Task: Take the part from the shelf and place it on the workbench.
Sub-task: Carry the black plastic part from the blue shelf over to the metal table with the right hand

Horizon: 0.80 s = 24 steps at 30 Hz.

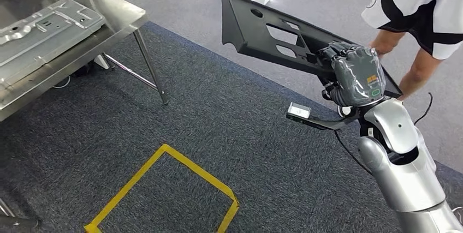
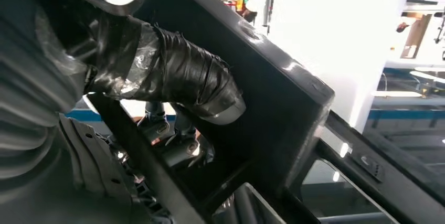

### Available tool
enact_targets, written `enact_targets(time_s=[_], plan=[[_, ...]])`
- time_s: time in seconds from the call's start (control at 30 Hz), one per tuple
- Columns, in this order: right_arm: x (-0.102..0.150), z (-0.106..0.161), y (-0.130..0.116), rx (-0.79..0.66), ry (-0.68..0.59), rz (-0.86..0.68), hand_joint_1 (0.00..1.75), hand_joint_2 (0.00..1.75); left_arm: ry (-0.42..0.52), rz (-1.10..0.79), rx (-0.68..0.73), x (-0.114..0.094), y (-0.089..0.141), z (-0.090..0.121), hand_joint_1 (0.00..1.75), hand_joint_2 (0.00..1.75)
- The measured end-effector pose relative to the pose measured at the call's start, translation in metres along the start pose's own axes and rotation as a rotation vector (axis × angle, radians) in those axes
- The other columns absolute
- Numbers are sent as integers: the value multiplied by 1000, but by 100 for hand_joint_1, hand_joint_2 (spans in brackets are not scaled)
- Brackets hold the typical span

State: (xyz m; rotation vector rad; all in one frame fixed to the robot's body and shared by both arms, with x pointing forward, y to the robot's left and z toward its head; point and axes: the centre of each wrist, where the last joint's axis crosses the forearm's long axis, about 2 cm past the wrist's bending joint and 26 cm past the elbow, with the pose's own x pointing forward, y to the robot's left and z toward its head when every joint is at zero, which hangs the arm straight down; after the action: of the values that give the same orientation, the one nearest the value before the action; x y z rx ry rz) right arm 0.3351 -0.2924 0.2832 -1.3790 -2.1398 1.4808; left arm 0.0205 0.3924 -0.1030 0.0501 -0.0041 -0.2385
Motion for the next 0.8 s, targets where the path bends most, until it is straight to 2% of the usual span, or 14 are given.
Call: enact_targets(time_s=[0.8], plan=[[-11, -8, -8, -5, 22, 6, 175, 175, -18, -2, 27, -1, 5, 1, 0, 175]])
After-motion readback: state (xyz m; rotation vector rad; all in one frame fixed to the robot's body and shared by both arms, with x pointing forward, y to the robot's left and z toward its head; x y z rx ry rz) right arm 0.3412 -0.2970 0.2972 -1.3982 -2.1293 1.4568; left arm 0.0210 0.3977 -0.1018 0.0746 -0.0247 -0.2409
